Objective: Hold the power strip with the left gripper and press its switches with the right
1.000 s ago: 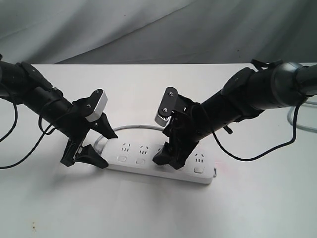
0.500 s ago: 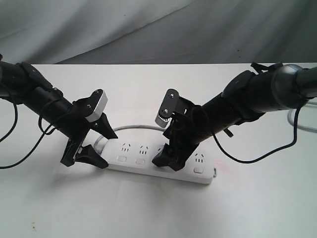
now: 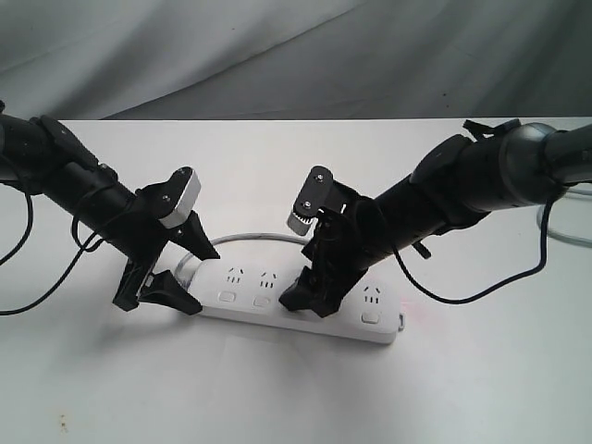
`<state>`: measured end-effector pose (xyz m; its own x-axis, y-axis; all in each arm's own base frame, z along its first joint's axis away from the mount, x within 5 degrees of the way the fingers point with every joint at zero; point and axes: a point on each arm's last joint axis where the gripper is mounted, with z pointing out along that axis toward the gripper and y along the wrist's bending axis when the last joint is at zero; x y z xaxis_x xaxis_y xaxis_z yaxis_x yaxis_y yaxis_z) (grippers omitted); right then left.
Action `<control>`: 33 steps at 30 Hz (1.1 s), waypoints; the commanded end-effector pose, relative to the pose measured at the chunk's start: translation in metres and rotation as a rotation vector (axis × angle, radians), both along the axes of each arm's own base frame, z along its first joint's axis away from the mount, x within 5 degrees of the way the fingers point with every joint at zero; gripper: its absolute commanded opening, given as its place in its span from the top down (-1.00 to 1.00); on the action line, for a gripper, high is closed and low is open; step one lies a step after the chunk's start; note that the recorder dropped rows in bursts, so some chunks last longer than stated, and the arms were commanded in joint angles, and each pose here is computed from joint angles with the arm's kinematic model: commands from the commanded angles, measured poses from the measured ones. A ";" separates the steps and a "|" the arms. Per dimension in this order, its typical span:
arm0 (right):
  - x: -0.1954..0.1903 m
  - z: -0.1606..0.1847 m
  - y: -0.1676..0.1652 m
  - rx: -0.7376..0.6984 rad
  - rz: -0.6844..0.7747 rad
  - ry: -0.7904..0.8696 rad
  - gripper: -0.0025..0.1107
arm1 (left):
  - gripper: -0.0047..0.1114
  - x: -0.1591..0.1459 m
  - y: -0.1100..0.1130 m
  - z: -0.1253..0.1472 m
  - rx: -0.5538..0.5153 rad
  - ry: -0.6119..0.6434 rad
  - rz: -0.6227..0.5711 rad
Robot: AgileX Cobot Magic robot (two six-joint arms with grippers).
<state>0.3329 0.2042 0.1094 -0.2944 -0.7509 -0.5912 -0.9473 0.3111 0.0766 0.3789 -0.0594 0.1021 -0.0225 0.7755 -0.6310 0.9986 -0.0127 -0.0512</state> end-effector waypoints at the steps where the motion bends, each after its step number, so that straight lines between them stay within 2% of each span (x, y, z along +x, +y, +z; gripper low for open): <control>1: -0.002 0.008 -0.005 -0.051 0.042 -0.086 -0.37 | 0.10 0.000 -0.004 0.003 -0.027 0.011 0.000; 6: -0.002 0.050 -0.007 0.006 0.021 -0.174 -0.37 | 0.10 0.000 -0.004 0.003 -0.027 0.011 0.000; 9: -0.003 0.063 -0.013 0.031 0.026 -0.177 -0.37 | 0.10 0.000 -0.004 0.003 -0.027 0.011 0.000; 17: -0.007 0.048 -0.033 0.006 0.000 -0.131 -0.37 | 0.10 0.000 -0.004 0.003 -0.027 0.011 0.000; 33: -0.015 0.034 -0.040 -0.006 -0.006 -0.137 -0.37 | 0.10 0.000 -0.004 0.003 -0.027 0.011 0.000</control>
